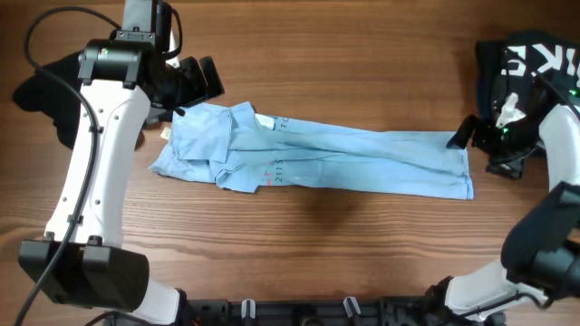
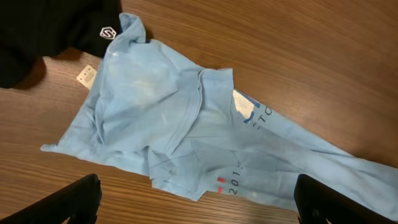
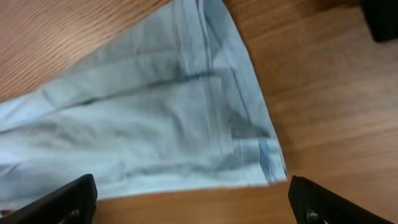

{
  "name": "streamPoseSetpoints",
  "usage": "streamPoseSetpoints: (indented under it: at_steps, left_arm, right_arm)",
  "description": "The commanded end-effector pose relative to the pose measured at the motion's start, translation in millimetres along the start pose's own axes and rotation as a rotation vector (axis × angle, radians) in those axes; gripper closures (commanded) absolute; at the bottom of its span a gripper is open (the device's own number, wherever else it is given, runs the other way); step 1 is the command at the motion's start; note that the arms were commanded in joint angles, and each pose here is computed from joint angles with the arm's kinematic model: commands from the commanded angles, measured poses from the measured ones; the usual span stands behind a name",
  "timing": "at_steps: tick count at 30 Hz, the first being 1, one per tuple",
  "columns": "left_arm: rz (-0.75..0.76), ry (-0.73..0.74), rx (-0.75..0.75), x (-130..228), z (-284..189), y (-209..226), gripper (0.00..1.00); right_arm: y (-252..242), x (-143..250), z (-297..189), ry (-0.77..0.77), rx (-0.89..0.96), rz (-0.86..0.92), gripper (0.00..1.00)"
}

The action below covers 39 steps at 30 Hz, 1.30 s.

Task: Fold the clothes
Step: 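Release the shirt and move the right gripper to the right end, then grasp the right end of the folded strip with the right gripper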

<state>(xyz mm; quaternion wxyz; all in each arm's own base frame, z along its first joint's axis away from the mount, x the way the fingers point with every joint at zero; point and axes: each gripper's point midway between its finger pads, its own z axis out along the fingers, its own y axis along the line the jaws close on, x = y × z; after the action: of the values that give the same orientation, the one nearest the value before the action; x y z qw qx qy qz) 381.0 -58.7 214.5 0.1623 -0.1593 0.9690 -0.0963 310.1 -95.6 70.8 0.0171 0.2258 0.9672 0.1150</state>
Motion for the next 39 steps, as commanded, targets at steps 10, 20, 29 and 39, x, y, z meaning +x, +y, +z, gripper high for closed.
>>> streamPoseSetpoints:
  at_steps: [10,20,29,39]
  left_arm:
    - [0.024,-0.023,0.032,-2,-12,-5,0.01]
    - [0.046,-0.029,0.034,-3,-12,-6,0.00]
    - [0.046,-0.031,0.034,-3,-12,-6,0.00]
    - [0.047,-0.039,0.038,-5,-12,-7,0.00]
  right_arm:
    - [-10,-10,68,0.099,-0.024,-0.011,0.01]
    - [11,-5,88,0.086,-0.024,-0.178,0.17]
    - [14,3,103,0.090,0.059,-0.210,0.66]
    - [13,-11,66,0.104,0.062,-0.088,0.96]
